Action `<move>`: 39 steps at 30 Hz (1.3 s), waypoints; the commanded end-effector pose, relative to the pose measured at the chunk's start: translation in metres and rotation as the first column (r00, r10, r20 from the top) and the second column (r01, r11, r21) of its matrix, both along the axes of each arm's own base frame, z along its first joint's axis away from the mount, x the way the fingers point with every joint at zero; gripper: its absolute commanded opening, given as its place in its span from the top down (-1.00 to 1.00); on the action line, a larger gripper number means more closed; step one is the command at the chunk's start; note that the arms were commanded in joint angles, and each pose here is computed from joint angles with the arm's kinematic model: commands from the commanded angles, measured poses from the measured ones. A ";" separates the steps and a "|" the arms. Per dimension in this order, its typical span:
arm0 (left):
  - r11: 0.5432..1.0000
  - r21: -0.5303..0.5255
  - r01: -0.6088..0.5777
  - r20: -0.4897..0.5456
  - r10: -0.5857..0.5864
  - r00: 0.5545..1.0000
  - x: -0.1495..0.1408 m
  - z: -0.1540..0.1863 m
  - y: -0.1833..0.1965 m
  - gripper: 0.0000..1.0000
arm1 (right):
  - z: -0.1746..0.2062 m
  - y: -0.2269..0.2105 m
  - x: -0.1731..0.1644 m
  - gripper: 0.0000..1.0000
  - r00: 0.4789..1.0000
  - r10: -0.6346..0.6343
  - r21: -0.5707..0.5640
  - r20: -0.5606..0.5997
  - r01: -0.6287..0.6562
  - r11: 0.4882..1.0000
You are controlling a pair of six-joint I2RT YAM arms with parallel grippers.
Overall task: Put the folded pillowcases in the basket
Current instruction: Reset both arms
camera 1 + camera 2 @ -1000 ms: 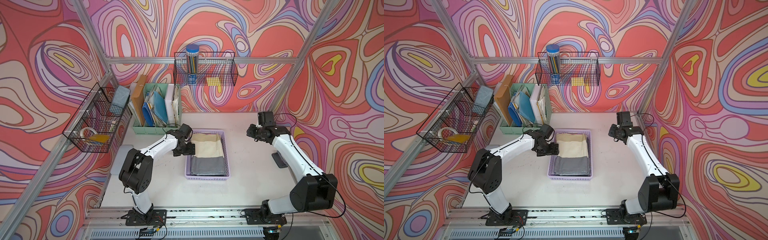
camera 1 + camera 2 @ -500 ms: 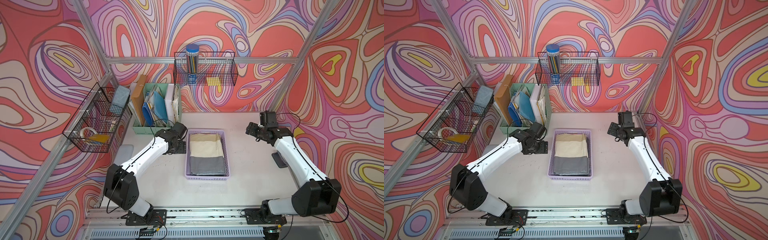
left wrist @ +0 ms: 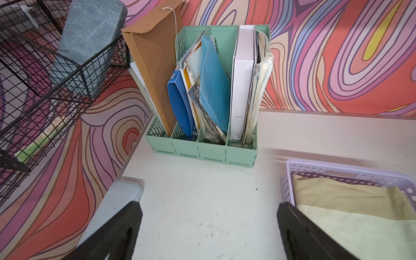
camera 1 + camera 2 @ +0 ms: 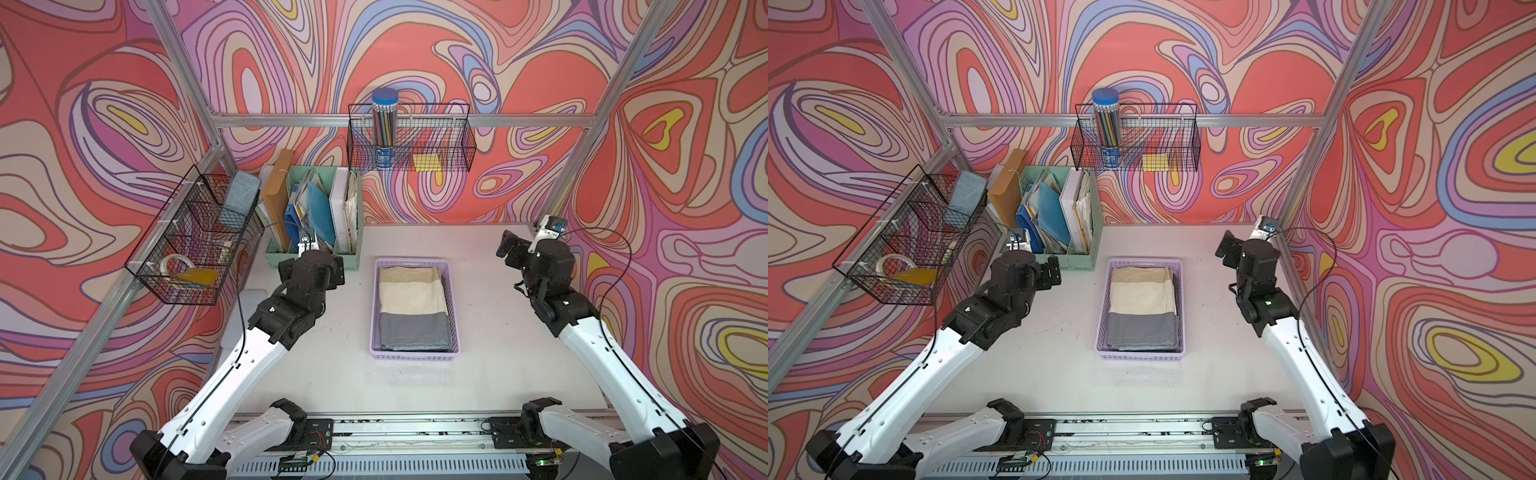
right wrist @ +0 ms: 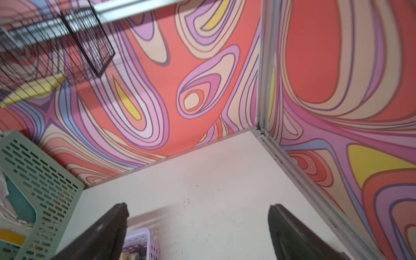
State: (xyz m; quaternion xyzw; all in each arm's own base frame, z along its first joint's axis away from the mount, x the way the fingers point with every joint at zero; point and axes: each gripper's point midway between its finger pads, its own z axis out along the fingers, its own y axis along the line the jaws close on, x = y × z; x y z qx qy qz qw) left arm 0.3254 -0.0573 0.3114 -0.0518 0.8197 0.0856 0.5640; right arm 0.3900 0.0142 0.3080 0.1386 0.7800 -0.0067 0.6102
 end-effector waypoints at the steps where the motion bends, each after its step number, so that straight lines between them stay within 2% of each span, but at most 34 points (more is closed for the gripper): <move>1: 0.997 0.082 0.012 0.143 -0.023 0.989 0.008 -0.004 0.000 -0.98 | -0.023 0.016 0.017 -0.96 0.996 0.085 -0.054 -0.018 -0.085 0.995; 4: 0.992 0.124 0.032 0.236 -0.061 0.970 0.003 -0.025 0.004 -0.97 | -0.032 0.026 0.018 -0.96 0.986 0.165 -0.119 0.035 -0.160 0.980; 6: 0.980 0.169 0.107 0.238 -0.146 0.960 0.005 -0.043 0.003 -0.98 | -0.037 0.037 0.018 -0.97 0.968 0.243 -0.176 0.063 -0.229 0.957; 7: 0.987 0.146 0.072 0.225 -0.104 0.969 0.004 -0.063 0.016 -0.98 | -0.041 0.043 0.017 -0.96 0.956 0.287 -0.213 0.056 -0.270 0.939; 9: 0.998 -0.019 -0.064 0.232 0.067 0.970 0.003 -0.078 0.051 -0.98 | -0.054 0.043 0.017 -0.96 0.955 0.295 -0.233 0.040 -0.278 0.932; 10: 0.996 -0.058 -0.068 0.222 0.079 0.972 0.004 -0.088 0.063 -0.98 | -0.063 0.041 0.016 -0.96 0.956 0.292 -0.232 0.040 -0.275 0.933; 12: 0.998 -0.028 -0.055 0.225 0.060 0.973 0.009 -0.101 0.075 -0.98 | -0.082 0.041 0.014 -0.97 0.950 0.309 -0.247 0.036 -0.291 0.924; 14: 0.990 -0.013 -0.144 0.183 0.144 0.973 0.015 -0.120 0.096 -0.98 | -0.100 0.042 0.011 -0.96 0.946 0.323 -0.254 0.014 -0.309 0.916; 17: 0.984 0.061 -0.166 0.116 0.158 0.981 0.028 -0.152 0.103 -0.98 | -0.133 0.031 0.006 -0.97 0.962 0.268 -0.233 -0.059 -0.274 0.933; 19: 0.977 0.015 -0.214 0.109 0.211 0.971 0.030 -0.165 0.109 -0.98 | -0.149 0.021 0.001 -0.96 0.969 0.223 -0.217 -0.105 -0.241 0.946; 21: 0.991 0.061 -0.117 0.066 0.113 0.991 0.038 -0.181 0.095 -0.98 | -0.161 0.019 -0.006 -0.97 0.966 0.223 -0.226 -0.130 -0.248 0.942; 25: 0.990 0.046 -0.132 0.116 0.126 0.985 0.044 -0.195 0.096 -0.97 | -0.174 0.009 -0.010 -0.97 0.974 0.201 -0.233 -0.106 -0.221 0.947; 27: 0.998 0.047 -0.047 0.036 0.045 0.998 0.053 -0.205 0.083 -0.98 | -0.179 0.010 -0.008 -0.96 0.974 0.215 -0.243 -0.076 -0.227 0.943; 29: 0.998 0.058 0.004 0.033 -0.006 0.999 0.062 -0.216 0.075 -0.98 | -0.179 0.012 -0.004 -0.97 0.973 0.226 -0.270 -0.049 -0.230 0.935; 30: 0.997 0.070 -0.025 0.066 0.020 0.998 0.061 -0.215 0.080 -0.98 | -0.175 0.007 -0.002 -0.96 0.980 0.197 -0.257 -0.021 -0.195 0.946; 32: 0.999 0.049 -0.021 0.003 0.021 1.000 0.060 -0.219 0.079 -0.98 | -0.171 0.004 0.003 -0.97 0.984 0.174 -0.243 0.032 -0.161 0.957; 34: 0.998 0.066 -0.020 0.057 0.016 0.998 0.061 -0.215 0.079 -0.98 | -0.168 0.014 0.006 -0.97 0.967 0.240 -0.297 0.079 -0.207 0.932; 36: 0.999 0.048 -0.021 0.022 0.020 1.000 0.058 -0.218 0.079 -0.98 | -0.180 0.018 0.006 -0.96 0.963 0.263 -0.302 0.064 -0.232 0.924; 38: 0.998 0.061 -0.023 0.047 0.020 0.999 0.061 -0.216 0.080 -0.98 | -0.187 0.008 0.001 -0.97 0.974 0.208 -0.280 0.087 -0.176 0.944; 39: 0.998 0.052 -0.024 0.026 0.023 0.999 0.061 -0.218 0.080 -0.98 | -0.187 0.002 0.003 -0.96 0.972 0.195 -0.274 0.132 -0.153 0.949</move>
